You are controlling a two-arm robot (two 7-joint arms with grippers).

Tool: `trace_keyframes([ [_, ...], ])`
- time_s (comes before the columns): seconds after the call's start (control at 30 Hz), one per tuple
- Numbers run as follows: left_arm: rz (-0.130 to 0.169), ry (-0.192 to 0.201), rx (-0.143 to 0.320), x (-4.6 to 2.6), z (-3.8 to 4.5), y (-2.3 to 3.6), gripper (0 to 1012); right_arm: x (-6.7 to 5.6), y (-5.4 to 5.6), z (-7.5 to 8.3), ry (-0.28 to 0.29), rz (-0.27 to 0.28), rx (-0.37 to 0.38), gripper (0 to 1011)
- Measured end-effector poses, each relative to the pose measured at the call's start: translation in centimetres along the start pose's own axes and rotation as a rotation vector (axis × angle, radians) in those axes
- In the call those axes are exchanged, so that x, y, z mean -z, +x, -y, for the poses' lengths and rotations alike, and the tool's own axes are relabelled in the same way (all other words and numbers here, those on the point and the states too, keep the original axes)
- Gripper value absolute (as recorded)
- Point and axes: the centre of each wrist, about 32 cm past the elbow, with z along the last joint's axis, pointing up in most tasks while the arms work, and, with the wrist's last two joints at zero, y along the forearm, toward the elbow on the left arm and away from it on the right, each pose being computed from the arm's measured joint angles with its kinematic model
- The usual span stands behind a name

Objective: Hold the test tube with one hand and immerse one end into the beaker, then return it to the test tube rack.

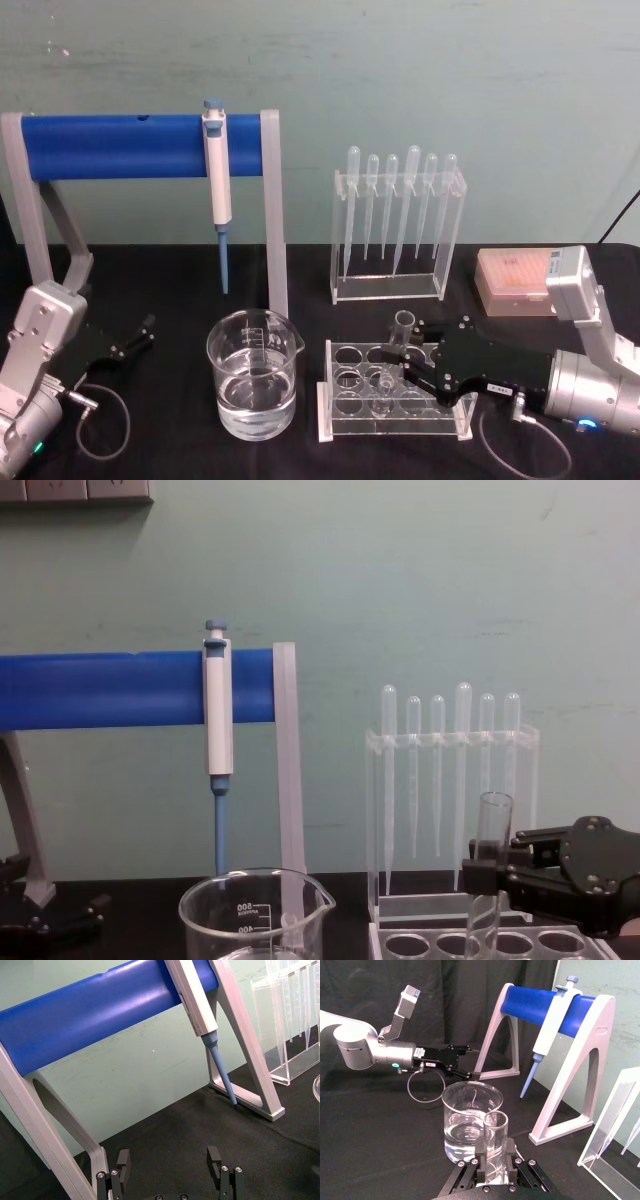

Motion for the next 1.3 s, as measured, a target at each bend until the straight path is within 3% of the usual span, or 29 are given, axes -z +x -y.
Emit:
trace_keyframes([
  [0.4,0.000,0.000,0.000,0.00,0.00,0.00,1000,0.0,0.0,0.0,0.000,0.000,0.000,264],
  [0.97,0.000,0.000,0.000,0.00,0.00,0.00,1000,-0.1,0.0,0.0,0.000,0.000,0.000,821],
  [1.2,0.000,0.000,0.000,0.00,0.00,0.00,1000,-0.7,-0.1,-0.1,0.013,0.016,-0.010,998],
  [1.3,0.000,0.000,0.000,0.00,0.00,0.00,1000,-1.2,-0.2,-0.1,0.027,0.033,-0.017,1002],
])
